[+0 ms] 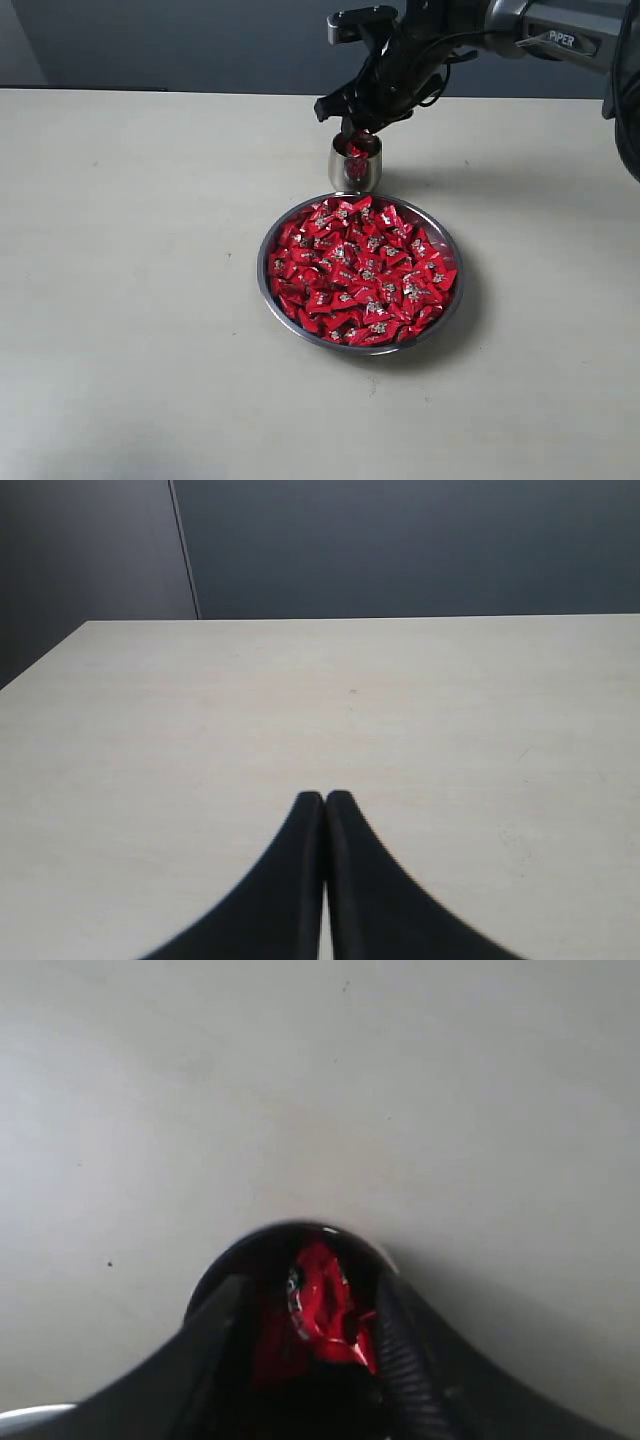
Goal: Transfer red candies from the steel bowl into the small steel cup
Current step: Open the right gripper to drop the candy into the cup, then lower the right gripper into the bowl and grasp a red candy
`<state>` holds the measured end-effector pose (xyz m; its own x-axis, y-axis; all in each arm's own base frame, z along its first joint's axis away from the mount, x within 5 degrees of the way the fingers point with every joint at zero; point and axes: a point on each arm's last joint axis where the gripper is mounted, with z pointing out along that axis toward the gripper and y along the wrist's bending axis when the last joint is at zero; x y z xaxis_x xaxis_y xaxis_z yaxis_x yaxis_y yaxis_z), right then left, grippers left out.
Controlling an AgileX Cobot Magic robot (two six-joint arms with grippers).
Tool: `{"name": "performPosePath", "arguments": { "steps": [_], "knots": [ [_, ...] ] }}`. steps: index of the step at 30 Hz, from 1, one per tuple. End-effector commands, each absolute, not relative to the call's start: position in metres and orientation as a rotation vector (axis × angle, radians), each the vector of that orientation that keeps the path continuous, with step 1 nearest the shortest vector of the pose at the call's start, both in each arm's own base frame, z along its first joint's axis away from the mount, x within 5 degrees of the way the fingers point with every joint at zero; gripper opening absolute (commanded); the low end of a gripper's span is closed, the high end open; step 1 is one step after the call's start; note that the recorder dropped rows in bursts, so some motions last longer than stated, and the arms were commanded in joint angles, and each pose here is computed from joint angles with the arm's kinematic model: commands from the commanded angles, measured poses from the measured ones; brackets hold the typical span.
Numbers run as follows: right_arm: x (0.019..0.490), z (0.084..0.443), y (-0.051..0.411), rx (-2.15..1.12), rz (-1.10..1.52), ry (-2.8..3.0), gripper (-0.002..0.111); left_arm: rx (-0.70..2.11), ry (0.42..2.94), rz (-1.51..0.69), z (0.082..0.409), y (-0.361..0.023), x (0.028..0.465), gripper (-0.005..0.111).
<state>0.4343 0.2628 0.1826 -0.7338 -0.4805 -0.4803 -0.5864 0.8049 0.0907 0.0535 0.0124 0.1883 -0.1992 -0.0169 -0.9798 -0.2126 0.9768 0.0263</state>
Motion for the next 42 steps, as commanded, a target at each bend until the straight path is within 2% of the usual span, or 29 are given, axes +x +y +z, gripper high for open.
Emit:
{"name": "performPosePath", "arguments": {
  "steps": [1,3,5,9,17,24,30,37,42],
  "knots": [
    [0.435,0.185,0.263,-0.799,0.333,2.540,0.040,-0.173,1.763,0.178,0.187,0.012,0.053,0.000],
    [0.435,0.185,0.262,-0.803,0.332,2.548,0.039,-0.173,1.763,0.178,0.187,0.012,0.053,0.000],
    [0.434,0.186,0.262,-0.806,0.332,2.554,0.033,-0.173,1.763,0.178,0.187,0.012,0.053,0.000],
    [0.432,0.195,0.259,-0.823,0.303,2.541,0.000,-0.173,1.763,0.178,0.187,0.012,0.053,0.000],
    [0.418,0.211,0.249,-0.714,0.307,2.518,-0.001,-0.173,1.763,0.178,0.187,0.012,0.053,0.000],
    [0.365,0.193,0.218,-0.587,0.352,2.501,-0.001,-0.173,1.763,0.178,0.187,0.012,0.053,0.000],
    [0.319,0.195,0.197,-0.613,0.341,2.558,-0.001,-0.173,1.763,0.178,0.187,0.012,0.053,0.000],
    [0.295,0.190,0.221,-0.665,0.435,2.604,-0.001,-0.173,1.763,0.178,0.187,0.012,0.053,0.000],
    [0.286,0.158,0.241,-0.700,0.458,2.697,-0.001,-0.173,1.763,0.178,0.187,0.012,0.053,0.000]
  ]
}}
